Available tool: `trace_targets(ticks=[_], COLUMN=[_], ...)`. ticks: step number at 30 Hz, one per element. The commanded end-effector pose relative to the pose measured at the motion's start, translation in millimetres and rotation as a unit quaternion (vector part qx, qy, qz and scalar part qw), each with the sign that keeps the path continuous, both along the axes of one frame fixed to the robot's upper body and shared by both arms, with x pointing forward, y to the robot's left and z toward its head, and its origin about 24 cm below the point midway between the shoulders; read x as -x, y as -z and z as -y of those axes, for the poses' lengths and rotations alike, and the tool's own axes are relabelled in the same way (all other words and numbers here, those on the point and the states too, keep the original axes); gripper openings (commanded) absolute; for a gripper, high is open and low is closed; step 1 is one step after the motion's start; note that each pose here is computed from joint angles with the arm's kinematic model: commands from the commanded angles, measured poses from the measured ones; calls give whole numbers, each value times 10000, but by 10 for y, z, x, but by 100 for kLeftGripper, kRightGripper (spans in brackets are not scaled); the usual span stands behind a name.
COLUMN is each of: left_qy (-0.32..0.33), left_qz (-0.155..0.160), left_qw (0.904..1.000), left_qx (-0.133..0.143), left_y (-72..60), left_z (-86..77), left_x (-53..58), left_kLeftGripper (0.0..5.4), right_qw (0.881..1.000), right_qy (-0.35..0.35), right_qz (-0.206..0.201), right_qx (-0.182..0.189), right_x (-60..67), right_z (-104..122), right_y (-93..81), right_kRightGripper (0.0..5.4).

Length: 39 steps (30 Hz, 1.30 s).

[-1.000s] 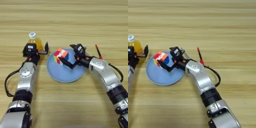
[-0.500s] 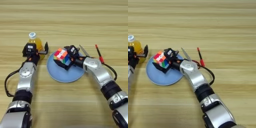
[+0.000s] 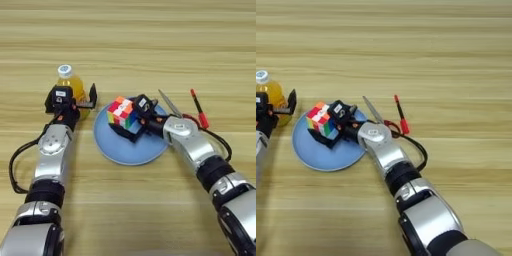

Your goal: Move the objects on the table

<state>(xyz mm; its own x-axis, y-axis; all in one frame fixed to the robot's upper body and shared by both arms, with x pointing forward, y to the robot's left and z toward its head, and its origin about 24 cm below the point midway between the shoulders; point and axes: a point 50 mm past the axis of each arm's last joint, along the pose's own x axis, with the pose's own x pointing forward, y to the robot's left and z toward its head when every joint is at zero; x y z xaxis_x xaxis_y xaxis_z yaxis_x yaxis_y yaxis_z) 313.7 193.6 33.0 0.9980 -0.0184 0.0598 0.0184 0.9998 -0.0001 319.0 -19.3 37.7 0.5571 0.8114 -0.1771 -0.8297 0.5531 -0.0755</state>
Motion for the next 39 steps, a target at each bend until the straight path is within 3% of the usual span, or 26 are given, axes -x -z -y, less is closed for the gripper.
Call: trace_targets(ticks=[1,21,31,39], left_qy=[21,26,31,25], left_qz=[-65,-60,-50,-39], left_qw=[10000,9999,9999,10000], left_qx=[-69,-82,-85,-78], left_y=[12,12,11,8], left_z=[0,3,28,59], left_x=[9,18,22,24], left_kLeftGripper=[539,540,540,540], right_qw=[10000,9997,9966,9816], right_qy=[-8,11,439,1526], right_qz=[42,104,536,1009], right_qx=[-59,-201,-456,-545], right_x=[-32,-13,-70,-87], right_z=[-25,-37,91,565], right_y=[-44,-68,-306,-541], right_kRightGripper=[540,339,333,333])
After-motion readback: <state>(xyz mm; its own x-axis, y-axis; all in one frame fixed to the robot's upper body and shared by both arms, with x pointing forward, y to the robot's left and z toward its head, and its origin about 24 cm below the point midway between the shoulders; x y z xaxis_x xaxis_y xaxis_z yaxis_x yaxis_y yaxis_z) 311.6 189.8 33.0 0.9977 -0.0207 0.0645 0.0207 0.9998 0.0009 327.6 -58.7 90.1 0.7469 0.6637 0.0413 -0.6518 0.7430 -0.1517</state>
